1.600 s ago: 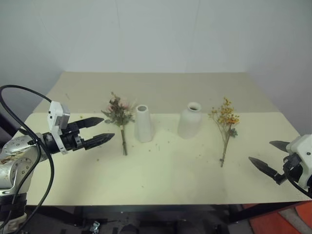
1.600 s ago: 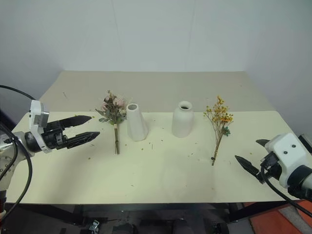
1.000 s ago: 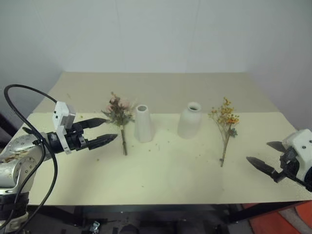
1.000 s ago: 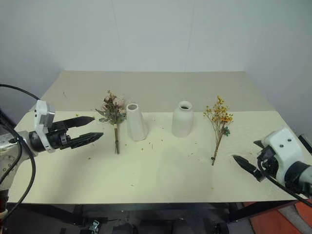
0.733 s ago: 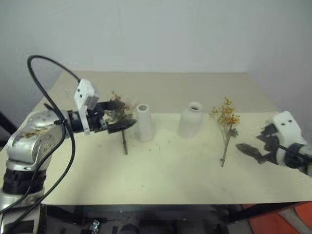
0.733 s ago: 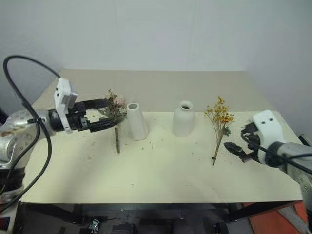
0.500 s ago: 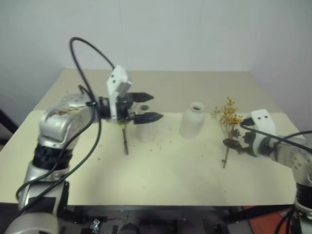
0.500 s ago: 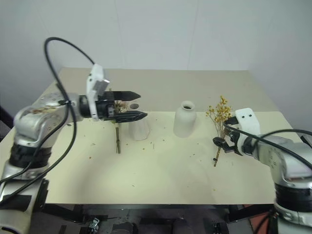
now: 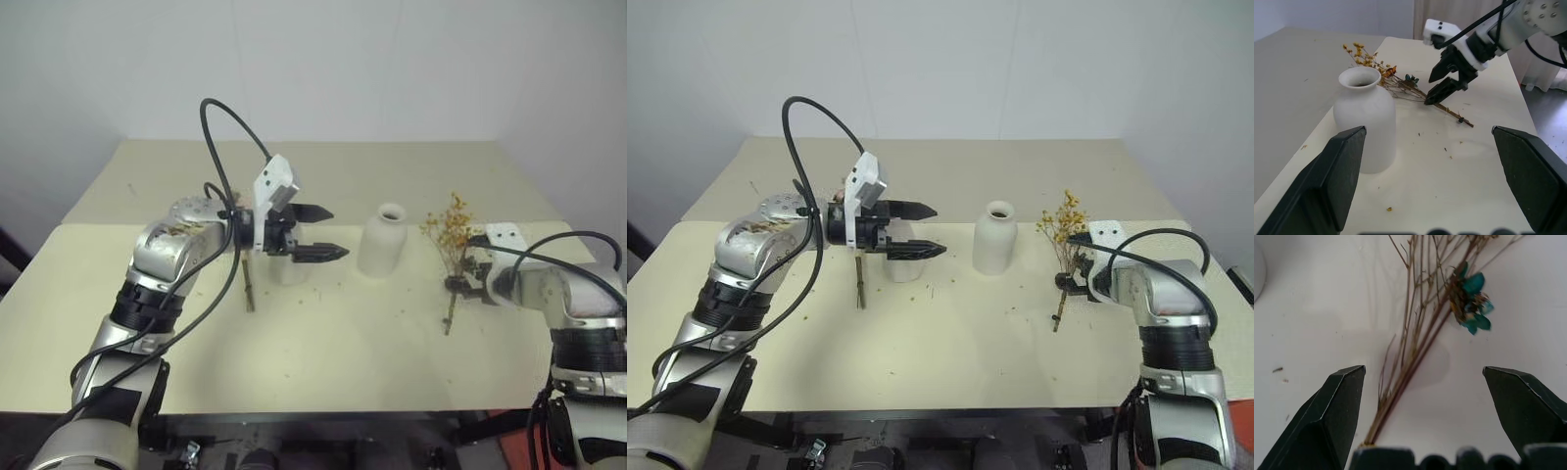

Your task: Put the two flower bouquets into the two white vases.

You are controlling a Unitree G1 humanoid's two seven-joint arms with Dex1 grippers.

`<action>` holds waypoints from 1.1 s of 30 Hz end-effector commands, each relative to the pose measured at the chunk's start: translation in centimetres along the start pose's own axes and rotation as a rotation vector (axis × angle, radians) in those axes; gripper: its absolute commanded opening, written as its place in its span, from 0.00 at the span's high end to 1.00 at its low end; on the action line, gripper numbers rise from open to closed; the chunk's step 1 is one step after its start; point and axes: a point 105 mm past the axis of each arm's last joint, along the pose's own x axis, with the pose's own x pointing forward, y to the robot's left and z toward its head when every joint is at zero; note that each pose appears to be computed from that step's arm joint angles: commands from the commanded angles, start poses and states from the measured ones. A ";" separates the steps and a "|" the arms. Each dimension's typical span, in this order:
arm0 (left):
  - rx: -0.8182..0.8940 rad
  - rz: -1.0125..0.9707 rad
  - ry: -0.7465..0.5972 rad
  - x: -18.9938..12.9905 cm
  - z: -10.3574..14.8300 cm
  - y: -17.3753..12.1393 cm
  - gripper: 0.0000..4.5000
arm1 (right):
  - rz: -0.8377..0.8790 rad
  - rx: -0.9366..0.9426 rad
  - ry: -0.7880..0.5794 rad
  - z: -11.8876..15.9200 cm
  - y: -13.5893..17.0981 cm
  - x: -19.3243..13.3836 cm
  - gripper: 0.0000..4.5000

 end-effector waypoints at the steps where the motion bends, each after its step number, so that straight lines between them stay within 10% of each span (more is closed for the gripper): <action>1: 0.036 0.026 -0.030 -0.5 0.8 0.0 0.00 | 0.009 -0.011 -0.043 1.6 0.0 0.3 0.00; 7: 0.021 0.059 -0.025 -1.0 0.4 0.0 0.00 | 0.011 -0.006 0.006 1.4 -0.1 1.5 0.13; 16: 0.022 0.111 -0.027 -1.5 0.2 0.0 0.00 | -0.005 0.001 0.030 1.3 0.2 1.8 0.82; 23: 0.023 0.107 -0.031 -1.2 0.5 0.0 0.00 | -0.058 0.019 -0.022 2.1 -0.3 1.4 0.82; 33: 0.012 0.117 -0.054 -1.5 0.8 0.0 0.00 | -0.247 0.216 -0.786 12.6 -3.3 -8.0 0.82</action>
